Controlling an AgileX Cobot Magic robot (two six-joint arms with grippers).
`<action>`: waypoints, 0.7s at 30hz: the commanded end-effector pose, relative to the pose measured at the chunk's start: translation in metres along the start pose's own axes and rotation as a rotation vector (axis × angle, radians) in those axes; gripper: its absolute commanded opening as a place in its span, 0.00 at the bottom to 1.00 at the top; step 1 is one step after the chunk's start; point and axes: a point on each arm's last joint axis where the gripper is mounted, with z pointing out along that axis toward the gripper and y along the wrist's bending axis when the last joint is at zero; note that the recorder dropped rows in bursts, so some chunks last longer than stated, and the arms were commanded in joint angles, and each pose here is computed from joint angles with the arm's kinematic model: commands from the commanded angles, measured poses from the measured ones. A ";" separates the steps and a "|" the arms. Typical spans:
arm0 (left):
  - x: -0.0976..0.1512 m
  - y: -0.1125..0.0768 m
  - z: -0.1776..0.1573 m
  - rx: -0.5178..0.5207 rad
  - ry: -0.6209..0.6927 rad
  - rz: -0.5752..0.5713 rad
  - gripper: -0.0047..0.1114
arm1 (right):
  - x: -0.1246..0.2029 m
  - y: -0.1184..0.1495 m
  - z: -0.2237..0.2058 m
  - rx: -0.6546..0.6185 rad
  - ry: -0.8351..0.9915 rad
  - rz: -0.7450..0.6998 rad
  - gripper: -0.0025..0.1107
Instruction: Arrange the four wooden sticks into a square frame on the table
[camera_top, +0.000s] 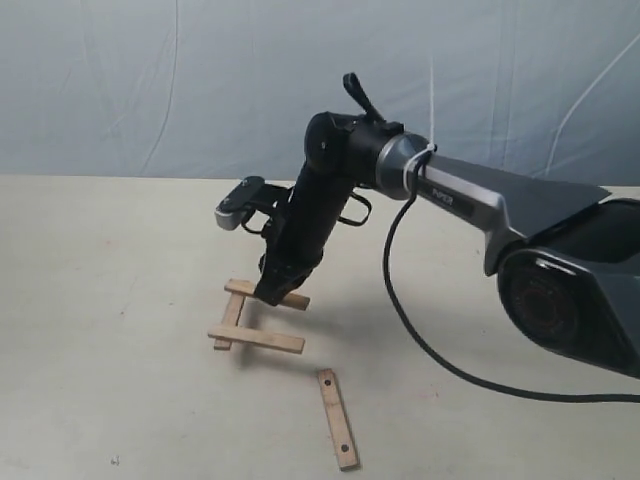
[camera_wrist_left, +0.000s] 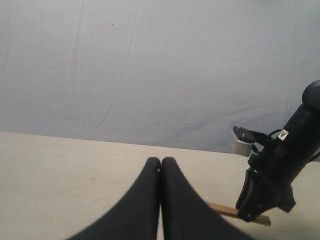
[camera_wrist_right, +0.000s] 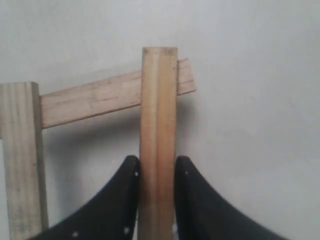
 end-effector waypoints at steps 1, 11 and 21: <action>-0.001 0.000 0.000 0.004 -0.014 0.008 0.04 | 0.001 0.012 -0.036 -0.021 0.001 -0.018 0.01; -0.001 0.000 0.000 0.004 -0.014 0.010 0.04 | 0.057 0.056 -0.021 -0.055 -0.075 -0.294 0.01; -0.001 0.000 0.000 0.004 -0.014 0.010 0.04 | 0.079 0.083 0.004 -0.039 -0.066 -0.373 0.01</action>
